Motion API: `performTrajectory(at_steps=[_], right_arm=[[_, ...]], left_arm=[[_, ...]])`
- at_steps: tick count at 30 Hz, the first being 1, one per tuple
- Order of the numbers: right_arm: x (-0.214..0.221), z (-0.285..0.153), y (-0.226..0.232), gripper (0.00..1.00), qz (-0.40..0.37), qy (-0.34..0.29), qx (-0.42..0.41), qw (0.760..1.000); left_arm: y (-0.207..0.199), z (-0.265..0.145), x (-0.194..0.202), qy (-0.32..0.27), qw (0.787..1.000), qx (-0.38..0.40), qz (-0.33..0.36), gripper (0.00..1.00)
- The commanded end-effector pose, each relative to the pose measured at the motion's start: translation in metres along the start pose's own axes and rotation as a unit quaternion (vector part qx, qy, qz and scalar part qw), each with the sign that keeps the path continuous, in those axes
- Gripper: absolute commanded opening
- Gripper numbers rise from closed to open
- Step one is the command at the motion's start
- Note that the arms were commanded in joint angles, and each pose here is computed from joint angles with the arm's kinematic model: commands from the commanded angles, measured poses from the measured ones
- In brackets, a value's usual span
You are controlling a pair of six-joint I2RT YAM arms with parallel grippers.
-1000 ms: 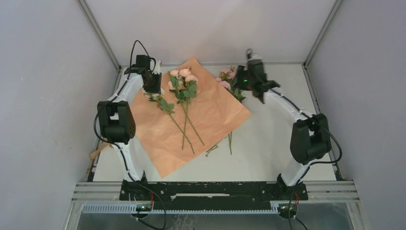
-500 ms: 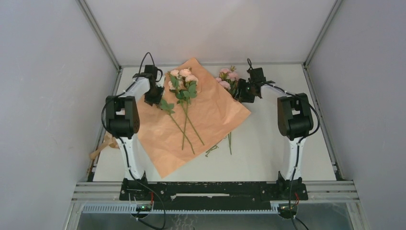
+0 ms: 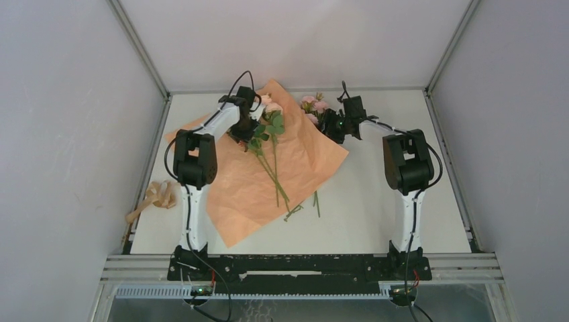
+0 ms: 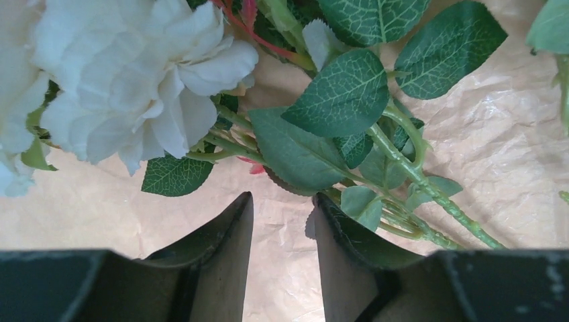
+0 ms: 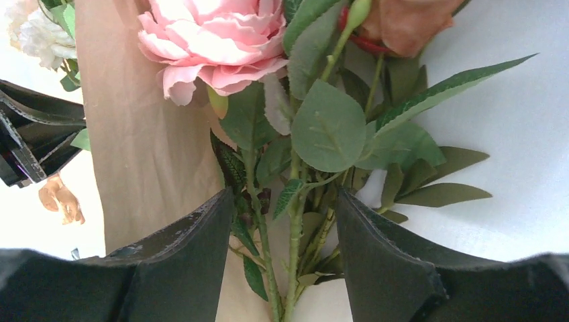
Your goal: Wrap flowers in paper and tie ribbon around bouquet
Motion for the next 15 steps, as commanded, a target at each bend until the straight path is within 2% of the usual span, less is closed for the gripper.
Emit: performTrajectory(at_steps=[1,4,6,11,15], right_arm=[[0.008,0.011,0.022,0.66,-0.021,0.005,-0.023,0.999],[0.018,0.019,0.022,0.66,-0.035,0.008,0.019,0.999],[0.019,0.02,0.017,0.6,-0.031,0.004,0.045,0.999],[0.011,0.005,-0.004,0.27,-0.045,-0.01,0.122,0.992],[-0.002,-0.027,-0.027,0.1,-0.057,-0.021,0.181,0.982]], left_arm=[[0.003,-0.006,-0.005,0.001,1.0,-0.002,0.003,0.44],[0.003,-0.006,-0.004,0.002,1.0,-0.001,0.003,0.44],[0.004,-0.009,-0.005,0.0,1.0,-0.008,0.008,0.44],[0.011,-0.038,-0.005,-0.021,0.999,-0.023,0.019,0.49],[0.006,-0.075,0.013,-0.044,0.998,0.0,0.041,0.53]])
Point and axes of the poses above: each gripper's point midway between its finger pads, its own z axis out along the fingers, its own y axis along the line the jaws close on, x = y × z, the point moved 8 cm from there along -z, back along the fingers, and after that the axes turned 2 degrees about z, right-handed, at the moved point
